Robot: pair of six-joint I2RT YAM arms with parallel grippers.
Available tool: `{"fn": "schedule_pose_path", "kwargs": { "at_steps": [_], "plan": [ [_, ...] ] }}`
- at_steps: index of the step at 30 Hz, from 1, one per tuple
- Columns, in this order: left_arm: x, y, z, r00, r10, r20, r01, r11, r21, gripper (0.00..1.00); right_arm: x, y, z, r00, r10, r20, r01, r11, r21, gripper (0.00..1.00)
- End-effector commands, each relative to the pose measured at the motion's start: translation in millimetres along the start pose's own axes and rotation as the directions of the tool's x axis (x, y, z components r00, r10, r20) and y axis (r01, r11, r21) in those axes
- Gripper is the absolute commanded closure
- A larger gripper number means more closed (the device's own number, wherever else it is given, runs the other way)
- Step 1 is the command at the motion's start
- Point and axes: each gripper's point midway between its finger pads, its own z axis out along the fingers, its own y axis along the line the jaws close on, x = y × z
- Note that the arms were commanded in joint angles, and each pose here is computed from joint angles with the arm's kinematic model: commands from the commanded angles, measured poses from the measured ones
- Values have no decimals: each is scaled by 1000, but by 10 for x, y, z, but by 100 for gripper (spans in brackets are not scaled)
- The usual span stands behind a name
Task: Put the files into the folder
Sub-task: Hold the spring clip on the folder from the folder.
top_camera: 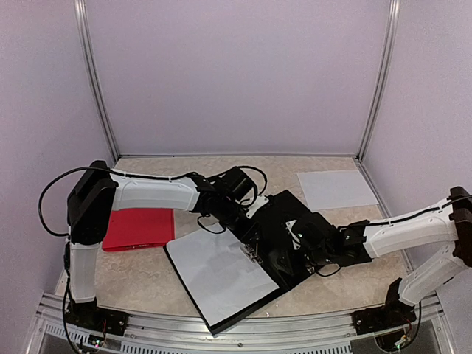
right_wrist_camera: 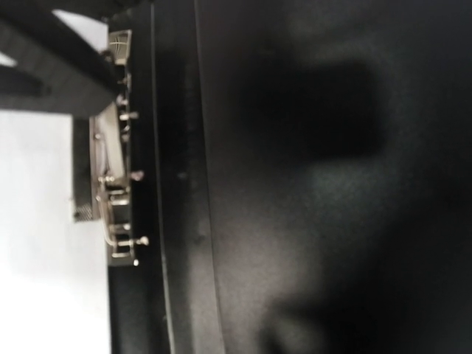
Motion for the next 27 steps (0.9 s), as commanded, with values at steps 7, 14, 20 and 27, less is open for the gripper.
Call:
{"fn": "schedule_pose_path", "kwargs": {
  "at_steps": [7, 14, 20, 27],
  "plan": [
    [-117, -92, -2, 999, 35, 18, -35, 999, 3, 69, -6, 8, 46, 1000, 18, -7, -18, 1000, -5, 68],
    [-82, -71, 33, 1000, 31, 3, -31, 1000, -4, 74, -7, 1, 29, 1000, 21, -3, -21, 1000, -5, 68],
    [-86, -65, 37, 1000, 31, 5, -31, 1000, -6, 78, 1, 10, 47, 1000, 20, -10, -20, 1000, -7, 68],
    [-34, -46, 73, 1000, 28, -11, -28, 1000, -10, 80, 0, 5, 33, 1000, 22, -8, -22, 1000, -6, 68]
  ]
}}
